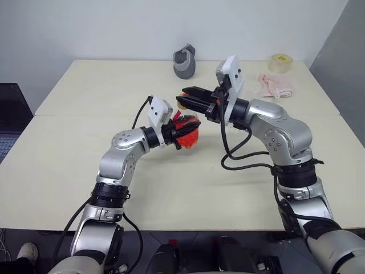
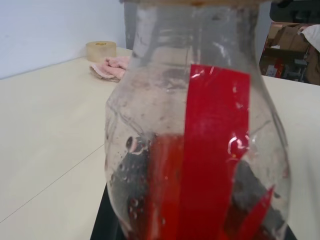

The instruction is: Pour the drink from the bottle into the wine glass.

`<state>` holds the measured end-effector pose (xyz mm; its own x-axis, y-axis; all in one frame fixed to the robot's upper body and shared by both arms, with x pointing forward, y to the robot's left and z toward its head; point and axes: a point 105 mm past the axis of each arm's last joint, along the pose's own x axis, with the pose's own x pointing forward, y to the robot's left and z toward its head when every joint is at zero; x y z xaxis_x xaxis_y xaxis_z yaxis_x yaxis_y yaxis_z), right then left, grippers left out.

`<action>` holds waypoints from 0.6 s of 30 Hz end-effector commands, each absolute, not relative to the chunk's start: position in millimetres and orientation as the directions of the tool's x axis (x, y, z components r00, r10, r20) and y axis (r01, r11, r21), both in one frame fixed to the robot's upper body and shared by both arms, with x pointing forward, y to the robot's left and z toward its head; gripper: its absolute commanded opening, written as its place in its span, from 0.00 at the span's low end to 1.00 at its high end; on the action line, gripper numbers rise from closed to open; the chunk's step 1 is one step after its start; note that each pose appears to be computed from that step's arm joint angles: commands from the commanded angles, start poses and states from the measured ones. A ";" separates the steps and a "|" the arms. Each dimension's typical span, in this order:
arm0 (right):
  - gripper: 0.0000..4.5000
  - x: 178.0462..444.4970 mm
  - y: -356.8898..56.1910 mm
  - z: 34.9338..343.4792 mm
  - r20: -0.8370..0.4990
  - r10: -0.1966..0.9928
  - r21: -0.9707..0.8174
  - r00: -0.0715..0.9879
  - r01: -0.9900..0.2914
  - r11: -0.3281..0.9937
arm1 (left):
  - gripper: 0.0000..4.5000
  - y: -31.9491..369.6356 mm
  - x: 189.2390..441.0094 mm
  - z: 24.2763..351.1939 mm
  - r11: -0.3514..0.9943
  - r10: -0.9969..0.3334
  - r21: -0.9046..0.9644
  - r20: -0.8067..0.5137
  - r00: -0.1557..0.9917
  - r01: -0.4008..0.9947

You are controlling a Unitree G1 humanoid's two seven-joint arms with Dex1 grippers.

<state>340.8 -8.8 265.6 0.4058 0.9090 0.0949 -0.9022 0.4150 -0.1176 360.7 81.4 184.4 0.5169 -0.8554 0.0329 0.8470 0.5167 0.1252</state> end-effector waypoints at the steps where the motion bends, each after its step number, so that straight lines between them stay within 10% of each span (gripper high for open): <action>1: 0.25 331.6 -5.1 281.0 0.132 0.925 -0.167 0.357 -0.911 0.376 | 0.22 76.1 352.2 210.4 0.492 -0.871 0.208 0.101 0.481 0.846; 18: 0.25 295.2 -6.2 270.9 -0.053 0.973 -0.200 -0.226 -0.952 -0.232 | 0.22 80.6 269.5 216.0 0.215 -0.976 0.200 0.066 0.205 0.956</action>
